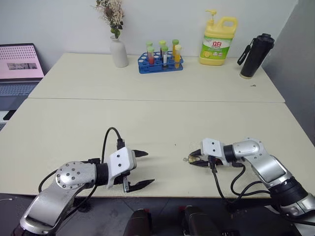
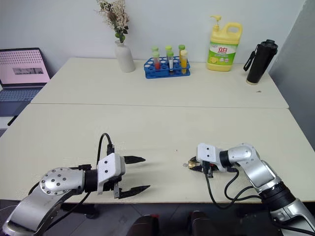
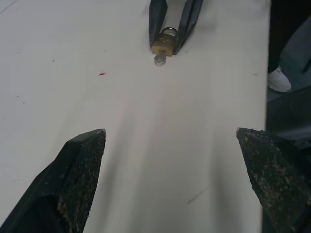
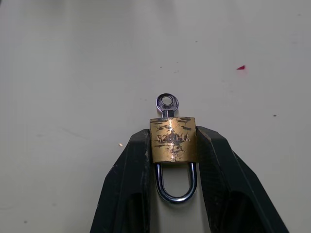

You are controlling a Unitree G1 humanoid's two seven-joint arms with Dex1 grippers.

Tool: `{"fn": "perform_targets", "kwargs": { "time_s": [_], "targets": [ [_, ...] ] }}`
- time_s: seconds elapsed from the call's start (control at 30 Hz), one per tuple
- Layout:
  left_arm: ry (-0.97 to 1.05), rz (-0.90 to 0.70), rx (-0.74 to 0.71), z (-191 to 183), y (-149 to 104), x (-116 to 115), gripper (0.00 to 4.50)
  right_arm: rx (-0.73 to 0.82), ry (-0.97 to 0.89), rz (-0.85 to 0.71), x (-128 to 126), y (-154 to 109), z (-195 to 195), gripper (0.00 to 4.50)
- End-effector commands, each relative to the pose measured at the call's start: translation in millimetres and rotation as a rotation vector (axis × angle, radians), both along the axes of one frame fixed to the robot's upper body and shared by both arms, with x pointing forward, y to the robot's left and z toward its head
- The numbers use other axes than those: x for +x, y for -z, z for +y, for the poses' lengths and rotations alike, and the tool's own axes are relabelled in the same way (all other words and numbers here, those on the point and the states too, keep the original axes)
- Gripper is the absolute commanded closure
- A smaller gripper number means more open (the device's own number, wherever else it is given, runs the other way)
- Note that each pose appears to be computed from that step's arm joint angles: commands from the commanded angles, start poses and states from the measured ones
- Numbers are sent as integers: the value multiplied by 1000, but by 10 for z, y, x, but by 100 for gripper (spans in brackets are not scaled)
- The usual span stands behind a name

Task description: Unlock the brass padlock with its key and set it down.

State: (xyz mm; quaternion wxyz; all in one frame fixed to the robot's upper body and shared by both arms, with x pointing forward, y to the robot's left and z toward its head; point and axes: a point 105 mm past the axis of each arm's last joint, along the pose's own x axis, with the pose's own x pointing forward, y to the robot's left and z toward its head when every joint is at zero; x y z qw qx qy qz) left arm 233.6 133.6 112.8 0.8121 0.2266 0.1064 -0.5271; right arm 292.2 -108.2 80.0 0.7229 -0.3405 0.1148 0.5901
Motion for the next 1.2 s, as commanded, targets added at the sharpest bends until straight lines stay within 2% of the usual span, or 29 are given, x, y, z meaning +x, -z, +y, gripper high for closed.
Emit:
{"fn": "perform_targets", "kwargs": {
  "time_s": [0.03,0.13,0.23,0.3,0.47,0.77,0.87,1.2],
  "targets": [
    [-41,-21,-47,18,-103,94,0,-19,22,-243,125,-277,-47,356],
    [-61,-31,-83,-1,-163,195,0,-68,57,-545,273,-466,-41,356],
    [-90,-42,-130,-32,-241,313,0,-97,62,-754,340,-567,4,356],
    [-125,-50,-198,-98,-360,479,0,-92,52,-910,335,-652,85,356],
    [-84,-28,-278,-326,-549,720,0,9,21,-1145,228,-902,271,356],
    [13,11,-310,-450,-762,909,0,52,-20,-1304,208,-1102,312,356],
    [48,21,-336,-542,-847,999,0,61,-24,-1296,223,-1092,318,356],
    [144,19,-325,-589,-935,1016,0,86,-33,-1281,208,-1083,362,356]
  ]
}}
